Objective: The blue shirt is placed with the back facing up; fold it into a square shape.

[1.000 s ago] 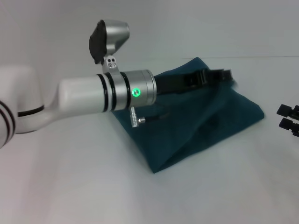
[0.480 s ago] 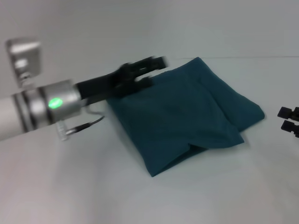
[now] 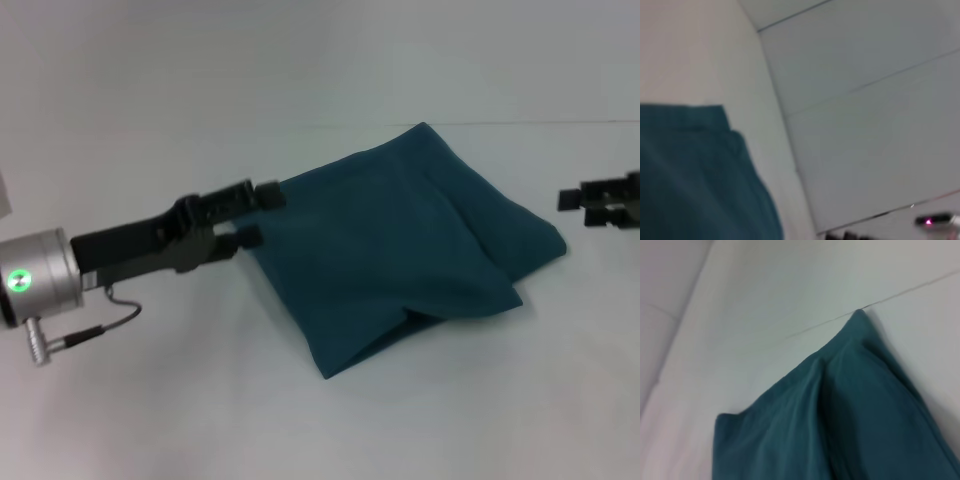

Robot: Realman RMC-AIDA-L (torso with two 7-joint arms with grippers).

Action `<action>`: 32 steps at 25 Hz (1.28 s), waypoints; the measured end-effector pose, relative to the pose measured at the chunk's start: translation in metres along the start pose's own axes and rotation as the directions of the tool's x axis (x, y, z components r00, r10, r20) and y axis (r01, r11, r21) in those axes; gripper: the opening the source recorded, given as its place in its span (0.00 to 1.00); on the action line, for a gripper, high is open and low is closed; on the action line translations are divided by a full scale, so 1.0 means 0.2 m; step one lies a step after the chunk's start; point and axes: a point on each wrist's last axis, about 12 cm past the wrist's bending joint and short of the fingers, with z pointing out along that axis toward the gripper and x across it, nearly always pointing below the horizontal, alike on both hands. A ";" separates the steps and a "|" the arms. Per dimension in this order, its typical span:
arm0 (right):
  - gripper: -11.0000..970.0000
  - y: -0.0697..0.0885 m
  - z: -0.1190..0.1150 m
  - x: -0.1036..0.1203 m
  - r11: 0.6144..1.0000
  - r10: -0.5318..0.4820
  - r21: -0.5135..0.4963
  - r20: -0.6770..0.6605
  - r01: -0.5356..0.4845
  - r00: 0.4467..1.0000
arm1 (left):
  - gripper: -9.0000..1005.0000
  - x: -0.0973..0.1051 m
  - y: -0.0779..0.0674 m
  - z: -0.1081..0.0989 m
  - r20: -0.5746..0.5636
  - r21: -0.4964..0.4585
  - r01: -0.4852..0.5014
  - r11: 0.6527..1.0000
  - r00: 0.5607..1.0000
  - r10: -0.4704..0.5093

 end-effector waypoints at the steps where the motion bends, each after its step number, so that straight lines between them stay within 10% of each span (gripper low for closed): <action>1: 0.71 0.03 0.02 -0.03 1.000 -0.027 0.014 -0.018 0.027 0.999 | 0.95 0.01 0.01 -0.01 -0.012 -0.016 0.003 1.000 1.000 -0.003; 11: 0.71 0.28 0.30 -0.13 0.968 -0.189 0.132 -0.184 0.215 0.964 | 0.95 0.05 0.06 -0.11 0.031 -0.044 0.040 0.998 0.999 -0.038; 32: 0.71 0.31 0.59 0.01 0.939 -0.262 0.186 -0.155 0.289 0.953 | 0.95 0.07 0.06 -0.09 0.039 -0.034 0.041 0.999 0.998 -0.040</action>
